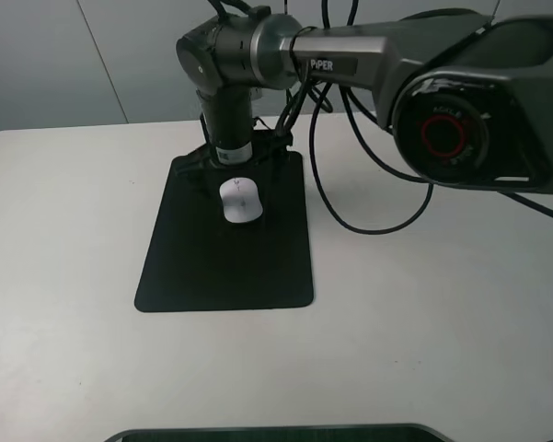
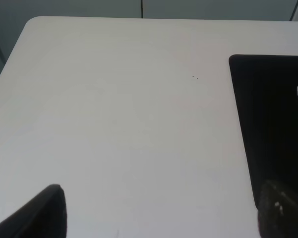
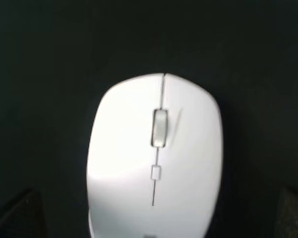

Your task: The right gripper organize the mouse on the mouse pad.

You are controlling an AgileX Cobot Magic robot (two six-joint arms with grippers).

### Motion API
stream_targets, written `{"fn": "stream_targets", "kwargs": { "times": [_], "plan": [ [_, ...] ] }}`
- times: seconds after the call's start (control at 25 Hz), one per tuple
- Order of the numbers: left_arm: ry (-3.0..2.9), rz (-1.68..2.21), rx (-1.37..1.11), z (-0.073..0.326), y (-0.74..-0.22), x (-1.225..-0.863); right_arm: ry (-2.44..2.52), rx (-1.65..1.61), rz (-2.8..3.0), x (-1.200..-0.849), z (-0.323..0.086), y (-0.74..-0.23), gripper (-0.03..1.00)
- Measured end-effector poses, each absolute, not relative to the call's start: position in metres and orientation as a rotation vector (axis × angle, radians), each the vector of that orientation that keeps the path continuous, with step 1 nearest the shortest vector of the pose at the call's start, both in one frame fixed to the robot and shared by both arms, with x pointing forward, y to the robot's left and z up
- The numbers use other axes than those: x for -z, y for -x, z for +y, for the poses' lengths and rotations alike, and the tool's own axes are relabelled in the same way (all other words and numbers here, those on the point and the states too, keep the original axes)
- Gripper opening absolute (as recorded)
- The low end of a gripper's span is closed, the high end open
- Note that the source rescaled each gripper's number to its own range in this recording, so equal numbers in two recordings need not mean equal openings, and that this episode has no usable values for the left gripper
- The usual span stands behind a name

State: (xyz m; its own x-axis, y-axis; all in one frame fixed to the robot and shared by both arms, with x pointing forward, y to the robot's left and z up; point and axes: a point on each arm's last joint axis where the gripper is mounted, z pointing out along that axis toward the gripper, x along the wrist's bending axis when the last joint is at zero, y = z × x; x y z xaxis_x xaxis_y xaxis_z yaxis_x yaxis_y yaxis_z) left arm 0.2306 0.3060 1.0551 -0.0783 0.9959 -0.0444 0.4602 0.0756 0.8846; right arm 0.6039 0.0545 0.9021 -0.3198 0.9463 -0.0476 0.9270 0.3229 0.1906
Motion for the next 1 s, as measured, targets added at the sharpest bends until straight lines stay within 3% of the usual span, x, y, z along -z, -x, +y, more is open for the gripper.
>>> {"fn": "stream_targets", "kwargs": {
  "times": [0.52,1.0],
  "plan": [
    [-1.472,1.636,-0.944,0.306,-0.231,-1.055,-1.503,-0.368,2.505,-0.995,0.044,-0.596,0.99],
    [-1.472,1.636,-0.944,0.306,-0.231,-1.055,-1.162,-0.483,2.493,-1.086,0.01,-0.587,0.99]
  ]
}}
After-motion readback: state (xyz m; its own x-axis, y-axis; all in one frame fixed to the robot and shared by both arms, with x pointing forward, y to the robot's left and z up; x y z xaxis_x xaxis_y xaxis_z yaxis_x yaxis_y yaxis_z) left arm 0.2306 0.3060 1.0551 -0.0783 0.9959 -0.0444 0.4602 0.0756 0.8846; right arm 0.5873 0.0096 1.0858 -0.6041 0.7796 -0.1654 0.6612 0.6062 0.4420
